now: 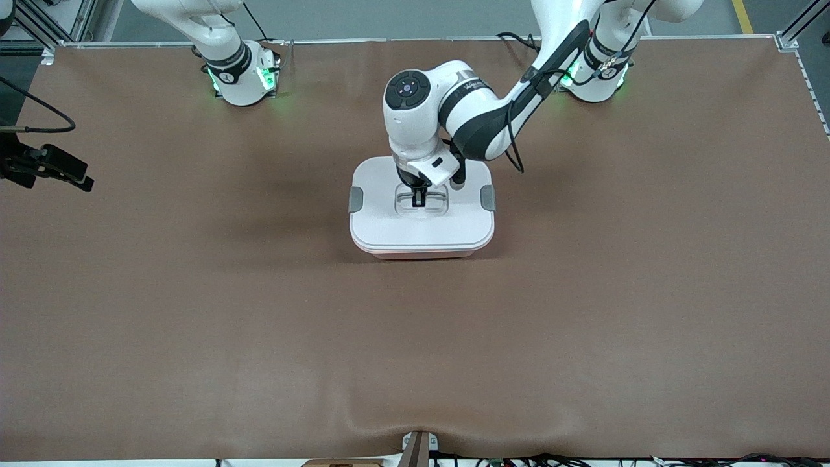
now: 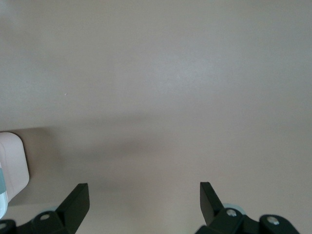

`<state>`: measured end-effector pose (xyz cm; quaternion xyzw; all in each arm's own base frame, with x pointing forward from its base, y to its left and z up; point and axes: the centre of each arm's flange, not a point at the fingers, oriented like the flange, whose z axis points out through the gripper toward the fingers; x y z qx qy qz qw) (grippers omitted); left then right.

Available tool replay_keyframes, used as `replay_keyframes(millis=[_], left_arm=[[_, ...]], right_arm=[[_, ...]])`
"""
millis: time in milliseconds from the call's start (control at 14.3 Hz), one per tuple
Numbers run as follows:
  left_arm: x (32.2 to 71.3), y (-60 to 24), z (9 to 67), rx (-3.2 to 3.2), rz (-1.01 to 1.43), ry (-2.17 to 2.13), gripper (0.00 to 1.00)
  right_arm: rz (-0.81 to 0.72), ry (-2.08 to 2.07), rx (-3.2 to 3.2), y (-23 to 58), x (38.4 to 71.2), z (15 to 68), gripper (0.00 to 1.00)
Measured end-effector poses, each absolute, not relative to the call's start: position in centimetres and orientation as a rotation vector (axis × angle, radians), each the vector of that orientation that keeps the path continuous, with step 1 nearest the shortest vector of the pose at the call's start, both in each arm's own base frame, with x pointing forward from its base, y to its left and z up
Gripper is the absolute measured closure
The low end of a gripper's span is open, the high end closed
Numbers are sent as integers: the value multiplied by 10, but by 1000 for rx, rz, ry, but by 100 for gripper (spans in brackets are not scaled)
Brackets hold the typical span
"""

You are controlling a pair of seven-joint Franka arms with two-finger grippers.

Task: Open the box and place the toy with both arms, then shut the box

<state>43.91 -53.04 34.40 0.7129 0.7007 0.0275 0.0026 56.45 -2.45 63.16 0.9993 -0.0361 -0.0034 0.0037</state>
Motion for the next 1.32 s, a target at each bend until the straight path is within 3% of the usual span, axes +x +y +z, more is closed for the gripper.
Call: replay_keyframes(millis=[1325], left_arm=[[443,-530,339,2177,100,2252,93]], right_arm=[[-19,-113,3132,-24,564,631,0]])
